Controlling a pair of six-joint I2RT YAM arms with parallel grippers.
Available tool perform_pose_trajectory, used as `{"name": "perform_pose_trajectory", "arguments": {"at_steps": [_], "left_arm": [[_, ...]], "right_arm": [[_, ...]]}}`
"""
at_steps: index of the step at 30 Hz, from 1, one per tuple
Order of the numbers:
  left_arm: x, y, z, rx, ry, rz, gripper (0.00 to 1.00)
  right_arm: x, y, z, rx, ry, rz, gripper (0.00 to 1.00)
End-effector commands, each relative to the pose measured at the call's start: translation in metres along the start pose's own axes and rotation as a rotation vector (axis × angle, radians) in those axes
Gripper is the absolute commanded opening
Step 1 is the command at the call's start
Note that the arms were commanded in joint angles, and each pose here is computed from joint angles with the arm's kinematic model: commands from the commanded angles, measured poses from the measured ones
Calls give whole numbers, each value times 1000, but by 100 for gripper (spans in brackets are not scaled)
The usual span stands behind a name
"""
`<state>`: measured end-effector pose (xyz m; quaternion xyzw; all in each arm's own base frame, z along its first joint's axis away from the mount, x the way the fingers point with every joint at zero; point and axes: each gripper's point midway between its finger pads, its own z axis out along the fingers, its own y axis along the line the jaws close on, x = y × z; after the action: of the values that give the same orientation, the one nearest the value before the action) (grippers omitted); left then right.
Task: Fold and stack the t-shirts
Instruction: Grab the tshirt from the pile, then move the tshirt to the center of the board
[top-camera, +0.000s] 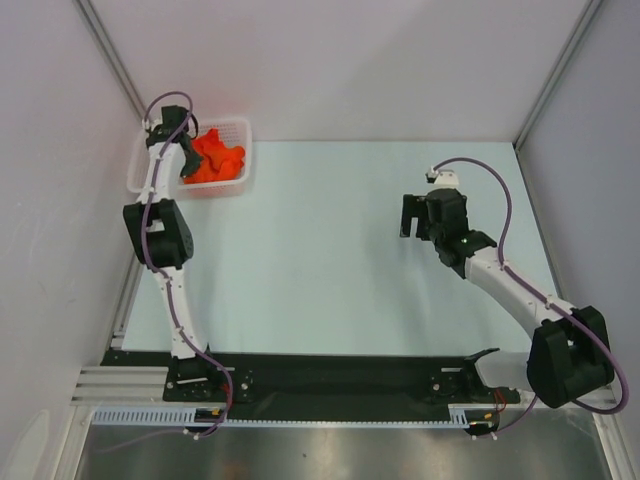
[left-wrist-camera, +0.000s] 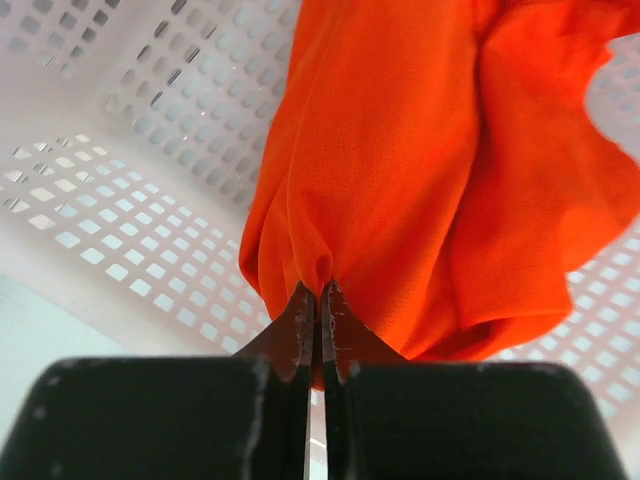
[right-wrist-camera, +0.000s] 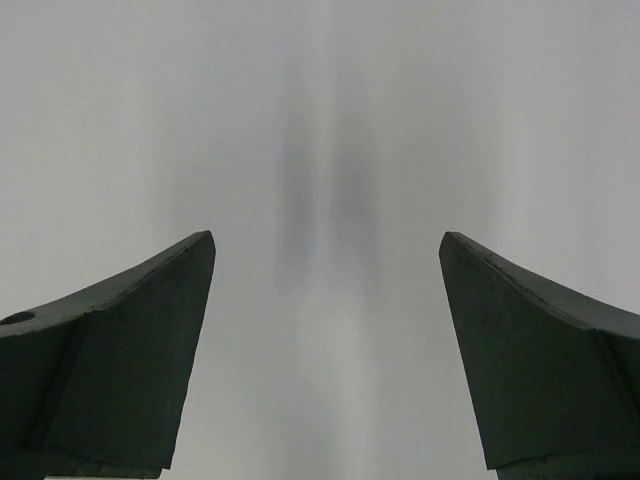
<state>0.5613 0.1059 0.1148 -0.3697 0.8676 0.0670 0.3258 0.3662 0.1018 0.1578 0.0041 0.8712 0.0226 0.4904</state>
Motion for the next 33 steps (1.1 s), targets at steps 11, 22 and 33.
{"name": "perform_pose_trajectory", "arguments": {"at_steps": [11,22,33], "left_arm": [[-80,-103,-373,664,-466,44,0],[39,-84,-528,1043,-295,86,65],[153,-3,-401,655,-11,265,99]], "right_arm": [[-59,20,-84,-174,-74,111,100],[-61,13,-157,-231,-47,191,100],[10,29,-160,-330,209,182,100]]}}
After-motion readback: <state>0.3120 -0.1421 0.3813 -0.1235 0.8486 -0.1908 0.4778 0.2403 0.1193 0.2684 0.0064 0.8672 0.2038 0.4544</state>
